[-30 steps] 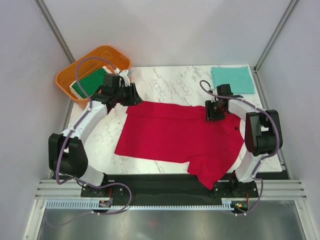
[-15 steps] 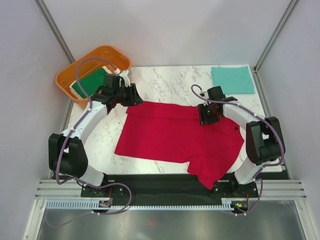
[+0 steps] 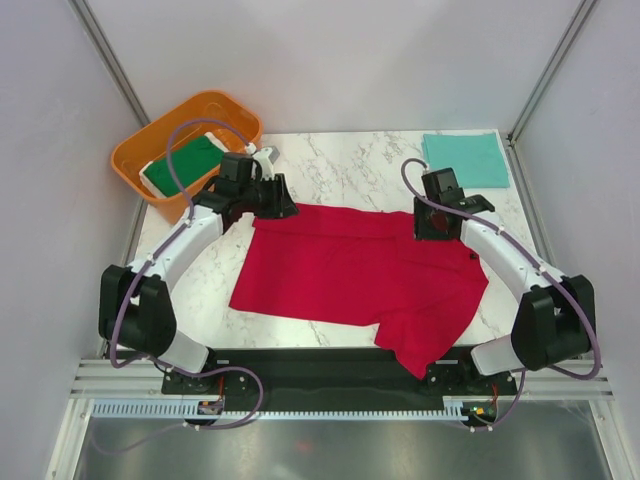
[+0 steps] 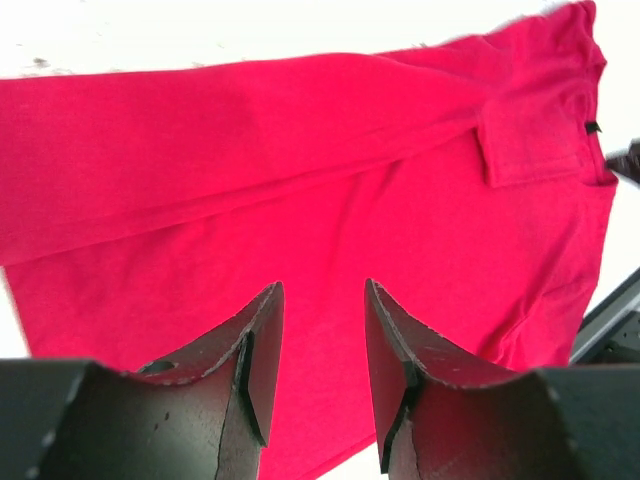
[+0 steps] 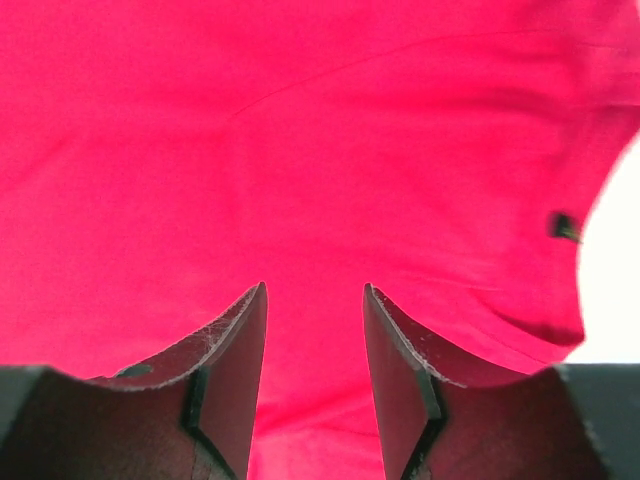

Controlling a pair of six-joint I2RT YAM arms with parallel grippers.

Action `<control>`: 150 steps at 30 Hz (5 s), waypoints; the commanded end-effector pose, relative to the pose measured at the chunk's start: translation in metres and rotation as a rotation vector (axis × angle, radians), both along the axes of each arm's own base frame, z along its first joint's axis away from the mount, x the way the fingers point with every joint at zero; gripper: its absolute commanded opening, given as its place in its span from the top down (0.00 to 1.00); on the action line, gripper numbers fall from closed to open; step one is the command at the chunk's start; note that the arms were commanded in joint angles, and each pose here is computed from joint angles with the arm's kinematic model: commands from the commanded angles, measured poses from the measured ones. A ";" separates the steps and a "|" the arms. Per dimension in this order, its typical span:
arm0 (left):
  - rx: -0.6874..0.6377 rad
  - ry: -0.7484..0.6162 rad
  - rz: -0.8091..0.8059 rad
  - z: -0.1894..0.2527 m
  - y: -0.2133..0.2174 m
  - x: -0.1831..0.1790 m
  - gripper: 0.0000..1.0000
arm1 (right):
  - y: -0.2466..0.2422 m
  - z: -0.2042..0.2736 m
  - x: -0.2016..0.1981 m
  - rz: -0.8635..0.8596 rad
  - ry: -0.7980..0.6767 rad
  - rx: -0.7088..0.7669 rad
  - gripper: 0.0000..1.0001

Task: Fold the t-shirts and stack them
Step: Fold the tshirt

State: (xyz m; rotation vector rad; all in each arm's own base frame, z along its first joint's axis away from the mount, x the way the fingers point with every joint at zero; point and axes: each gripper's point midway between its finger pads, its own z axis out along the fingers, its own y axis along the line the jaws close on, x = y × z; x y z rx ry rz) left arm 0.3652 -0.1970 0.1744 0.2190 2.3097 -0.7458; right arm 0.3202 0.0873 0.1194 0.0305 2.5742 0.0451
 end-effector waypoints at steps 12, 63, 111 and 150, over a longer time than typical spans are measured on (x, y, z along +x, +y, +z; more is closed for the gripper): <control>0.008 0.178 0.124 -0.075 -0.016 0.043 0.54 | -0.126 -0.023 0.085 -0.498 -0.101 -0.105 0.49; -0.340 0.094 -0.173 -0.021 -0.227 -0.028 0.58 | -0.152 -0.057 0.040 -0.897 0.056 0.234 0.63; -0.255 0.175 0.041 -0.130 -0.299 0.007 0.61 | -0.126 -0.058 0.030 -0.845 -0.050 0.391 1.00; -0.302 0.137 -0.033 -0.068 -0.305 -0.013 0.98 | -0.131 -0.021 -0.010 -0.873 -0.112 0.343 1.00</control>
